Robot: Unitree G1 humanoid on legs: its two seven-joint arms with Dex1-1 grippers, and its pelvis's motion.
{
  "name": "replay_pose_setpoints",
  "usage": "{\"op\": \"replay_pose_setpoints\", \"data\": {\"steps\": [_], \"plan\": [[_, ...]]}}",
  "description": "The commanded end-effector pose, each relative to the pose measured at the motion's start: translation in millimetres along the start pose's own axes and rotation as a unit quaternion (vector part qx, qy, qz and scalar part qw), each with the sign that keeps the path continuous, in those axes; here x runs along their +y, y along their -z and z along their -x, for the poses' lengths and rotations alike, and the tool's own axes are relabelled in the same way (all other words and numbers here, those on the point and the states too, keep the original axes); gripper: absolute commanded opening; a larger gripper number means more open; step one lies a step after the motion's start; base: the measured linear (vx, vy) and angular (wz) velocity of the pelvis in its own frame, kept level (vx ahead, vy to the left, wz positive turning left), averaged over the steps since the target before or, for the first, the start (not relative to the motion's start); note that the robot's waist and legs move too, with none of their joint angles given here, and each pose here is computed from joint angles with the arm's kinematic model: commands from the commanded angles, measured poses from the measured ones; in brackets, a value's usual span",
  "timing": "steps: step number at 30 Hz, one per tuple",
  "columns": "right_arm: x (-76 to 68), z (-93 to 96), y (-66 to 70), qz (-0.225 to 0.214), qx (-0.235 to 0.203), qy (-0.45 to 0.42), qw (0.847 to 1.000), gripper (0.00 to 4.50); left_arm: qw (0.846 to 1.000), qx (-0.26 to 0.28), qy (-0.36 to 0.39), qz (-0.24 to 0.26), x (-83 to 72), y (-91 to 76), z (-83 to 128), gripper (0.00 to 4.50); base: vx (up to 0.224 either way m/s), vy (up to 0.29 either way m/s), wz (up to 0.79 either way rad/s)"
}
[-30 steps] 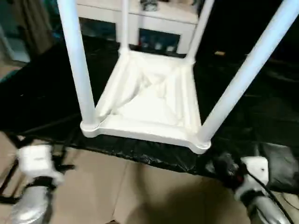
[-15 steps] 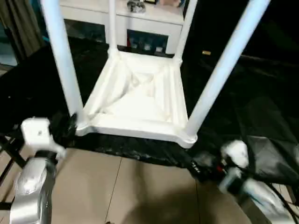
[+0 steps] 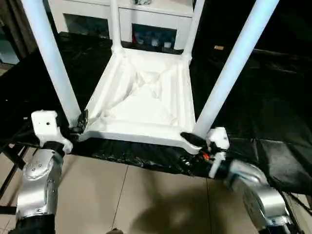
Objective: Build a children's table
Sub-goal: Flip table
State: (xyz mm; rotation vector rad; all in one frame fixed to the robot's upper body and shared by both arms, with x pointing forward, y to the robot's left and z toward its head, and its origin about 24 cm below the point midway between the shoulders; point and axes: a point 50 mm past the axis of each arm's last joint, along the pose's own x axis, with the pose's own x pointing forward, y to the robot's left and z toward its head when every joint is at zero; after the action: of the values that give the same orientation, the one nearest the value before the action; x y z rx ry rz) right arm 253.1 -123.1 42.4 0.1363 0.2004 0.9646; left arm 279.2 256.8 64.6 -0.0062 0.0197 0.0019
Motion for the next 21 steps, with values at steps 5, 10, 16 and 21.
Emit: {"op": "replay_pose_setpoints", "data": {"steps": [5,10,16,21], "plan": [[4.8,-13.5,0.3,0.006,0.015,-0.036,0.999,4.5,1.0,0.015,0.001,0.021,-3.1,-1.5,-13,3.3,0.0,0.0,0.0],[7.3,-39.5,-6.3,0.006,-0.005,-0.037,0.999,4.5,1.0,0.012,-0.001,0.025,12.3,-12.6,-27,2.91,0.0,0.0,0.0],[5.9,-51.6,-1.6,-0.003,-0.006,-0.038,0.999,4.5,1.0,0.025,0.01,0.006,16.0,-18.3,-38,2.44,0.0,0.0,0.0],[3.4,-56.5,-2.8,0.003,-0.003,-0.036,0.999,4.5,0.999,0.03,0.023,0.011,12.1,-19.7,-45,2.27,0.0,0.0,0.0]]}}
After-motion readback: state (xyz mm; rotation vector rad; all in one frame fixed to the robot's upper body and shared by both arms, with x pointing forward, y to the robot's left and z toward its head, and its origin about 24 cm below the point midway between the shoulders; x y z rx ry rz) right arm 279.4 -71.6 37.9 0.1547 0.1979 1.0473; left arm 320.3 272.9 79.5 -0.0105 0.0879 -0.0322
